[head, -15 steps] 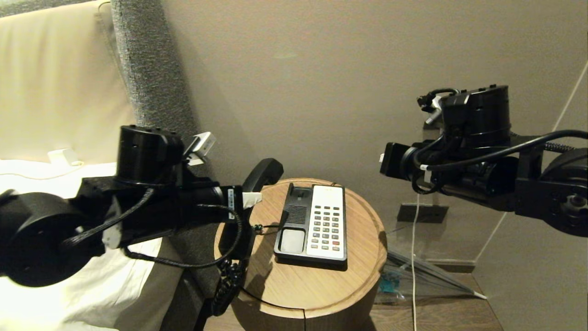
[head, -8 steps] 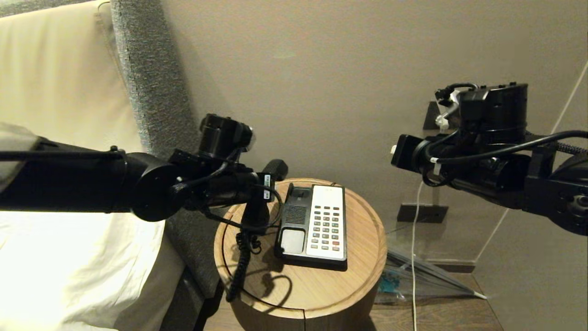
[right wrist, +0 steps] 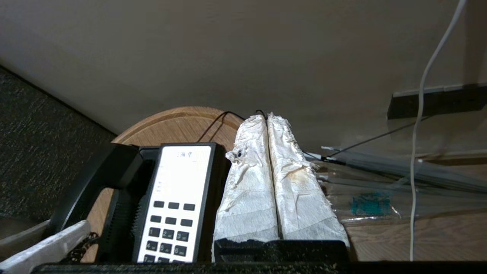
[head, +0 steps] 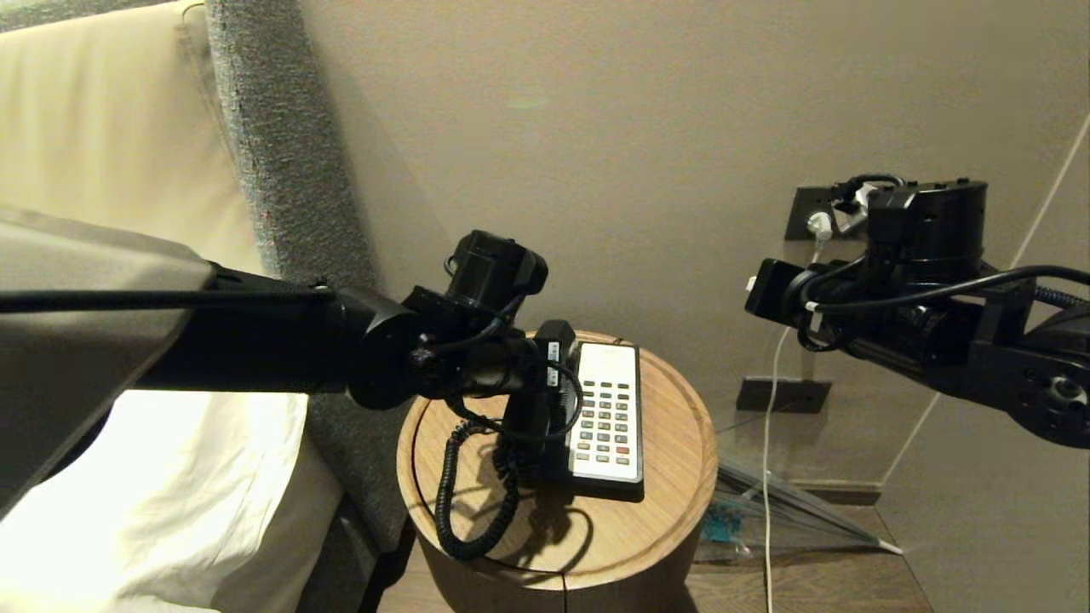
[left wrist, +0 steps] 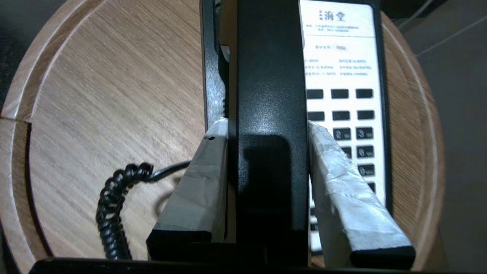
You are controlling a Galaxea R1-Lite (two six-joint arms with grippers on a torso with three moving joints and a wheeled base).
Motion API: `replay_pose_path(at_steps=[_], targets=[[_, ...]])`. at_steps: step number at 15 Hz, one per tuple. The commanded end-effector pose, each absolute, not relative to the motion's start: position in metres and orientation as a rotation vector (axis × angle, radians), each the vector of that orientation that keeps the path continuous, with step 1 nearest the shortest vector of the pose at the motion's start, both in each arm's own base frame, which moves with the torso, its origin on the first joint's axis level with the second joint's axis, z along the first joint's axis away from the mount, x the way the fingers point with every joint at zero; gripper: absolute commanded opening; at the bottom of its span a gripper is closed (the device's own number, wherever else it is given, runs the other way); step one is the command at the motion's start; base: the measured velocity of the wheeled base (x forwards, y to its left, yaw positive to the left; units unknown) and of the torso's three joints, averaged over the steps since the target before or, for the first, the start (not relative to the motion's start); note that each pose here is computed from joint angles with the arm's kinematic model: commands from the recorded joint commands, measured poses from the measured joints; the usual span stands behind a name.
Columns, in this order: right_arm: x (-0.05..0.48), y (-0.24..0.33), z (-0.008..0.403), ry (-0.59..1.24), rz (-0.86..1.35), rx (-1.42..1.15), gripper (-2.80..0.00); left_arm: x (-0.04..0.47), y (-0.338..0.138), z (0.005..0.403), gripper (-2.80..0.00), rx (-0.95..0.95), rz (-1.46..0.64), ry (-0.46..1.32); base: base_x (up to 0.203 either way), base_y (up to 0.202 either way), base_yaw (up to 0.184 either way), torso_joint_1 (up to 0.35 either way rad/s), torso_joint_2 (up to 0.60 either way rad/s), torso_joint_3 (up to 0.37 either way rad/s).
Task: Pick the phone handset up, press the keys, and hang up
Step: Put the handset back
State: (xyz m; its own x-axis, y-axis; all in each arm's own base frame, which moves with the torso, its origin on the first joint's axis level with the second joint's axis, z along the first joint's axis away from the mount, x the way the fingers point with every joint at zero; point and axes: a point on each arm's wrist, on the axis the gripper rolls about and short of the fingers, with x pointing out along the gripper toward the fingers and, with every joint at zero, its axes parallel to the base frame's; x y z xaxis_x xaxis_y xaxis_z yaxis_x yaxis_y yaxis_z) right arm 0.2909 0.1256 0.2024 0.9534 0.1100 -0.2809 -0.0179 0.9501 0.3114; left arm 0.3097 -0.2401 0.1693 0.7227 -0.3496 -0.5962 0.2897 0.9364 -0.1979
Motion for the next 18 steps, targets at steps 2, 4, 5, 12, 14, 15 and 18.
replay_pose_path(at_steps=[2, 4, 5, 12, 14, 15, 18], targets=[[0.292, 0.125, 0.197, 0.313, 0.059, 0.309, -2.80, 0.323, -0.249, 0.155, -2.80, -0.066, -0.304, 0.676, 0.000, 0.000, 0.000, 0.000, 0.00, 0.000], [0.291, 0.125, 0.193, 0.318, 0.058, 0.309, -2.80, 0.326, -0.251, 0.155, -2.80, -0.066, -0.301, 0.672, 0.000, 0.000, 0.000, 0.000, 0.00, 0.000], [0.292, 0.125, 0.192, 0.317, 0.059, 0.310, -2.80, 0.327, -0.252, 0.152, -2.80, -0.063, -0.298, 0.677, 0.000, 0.000, 0.000, 0.000, 0.00, 0.000], [0.293, 0.125, 0.191, 0.311, 0.063, 0.312, -2.80, 0.331, -0.255, 0.139, -2.80, -0.051, -0.293, 0.701, 0.000, 0.000, 0.000, 0.000, 0.00, 0.000], [0.292, 0.125, 0.191, 0.311, 0.063, 0.312, -2.80, 0.333, -0.256, 0.135, -2.80, -0.047, -0.290, 0.707, 0.000, 0.000, 0.000, 0.000, 0.00, 0.000], [0.292, 0.125, 0.191, 0.311, 0.063, 0.312, -2.80, 0.333, -0.257, 0.134, -2.80, -0.046, -0.290, 0.708, 0.000, 0.000, 0.000, 0.000, 0.00, 0.000], [0.292, 0.125, 0.191, 0.313, 0.062, 0.312, -2.80, 0.336, -0.259, 0.132, -2.80, -0.046, -0.291, 0.709, 0.000, 0.000, 0.000, 0.000, 0.00, 0.000]])
